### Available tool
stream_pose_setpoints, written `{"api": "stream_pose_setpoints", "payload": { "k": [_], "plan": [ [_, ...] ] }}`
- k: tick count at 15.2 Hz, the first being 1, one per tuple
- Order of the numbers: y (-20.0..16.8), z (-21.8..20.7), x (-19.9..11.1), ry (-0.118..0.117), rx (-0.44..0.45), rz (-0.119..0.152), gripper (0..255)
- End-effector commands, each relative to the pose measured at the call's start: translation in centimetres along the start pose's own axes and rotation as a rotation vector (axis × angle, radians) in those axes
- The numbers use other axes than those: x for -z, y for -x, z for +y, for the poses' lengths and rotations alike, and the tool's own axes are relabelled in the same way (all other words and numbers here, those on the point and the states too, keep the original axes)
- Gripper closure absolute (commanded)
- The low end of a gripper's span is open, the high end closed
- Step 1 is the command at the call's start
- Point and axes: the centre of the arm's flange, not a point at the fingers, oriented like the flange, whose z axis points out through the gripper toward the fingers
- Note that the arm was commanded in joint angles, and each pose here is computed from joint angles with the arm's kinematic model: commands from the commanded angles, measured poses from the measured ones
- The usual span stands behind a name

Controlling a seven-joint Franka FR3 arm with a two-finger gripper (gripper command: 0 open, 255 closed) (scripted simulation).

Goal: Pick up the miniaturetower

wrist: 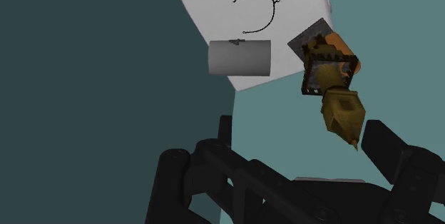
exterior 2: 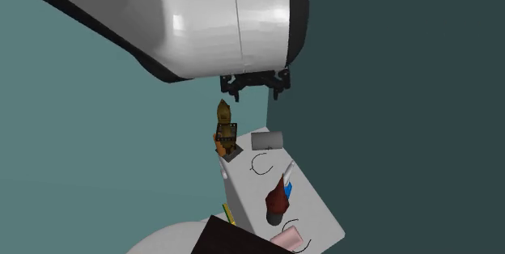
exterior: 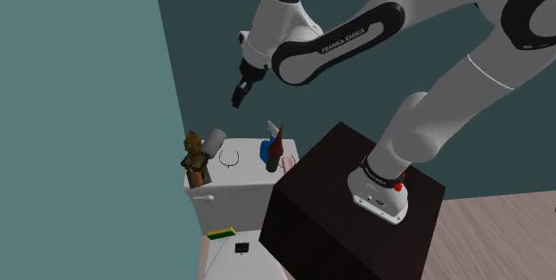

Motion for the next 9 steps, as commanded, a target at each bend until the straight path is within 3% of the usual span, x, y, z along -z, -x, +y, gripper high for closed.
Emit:
{"api": "stream_pose_setpoints", "payload": {
  "k": [1,9],
  "plan": [
    [-1.3,-1.2,-1.9,-0.012,0.014,0.019,0],
    [-5.7,-7.1,-8.3,-0.053,0.073,0.086,0]
  ]
}}
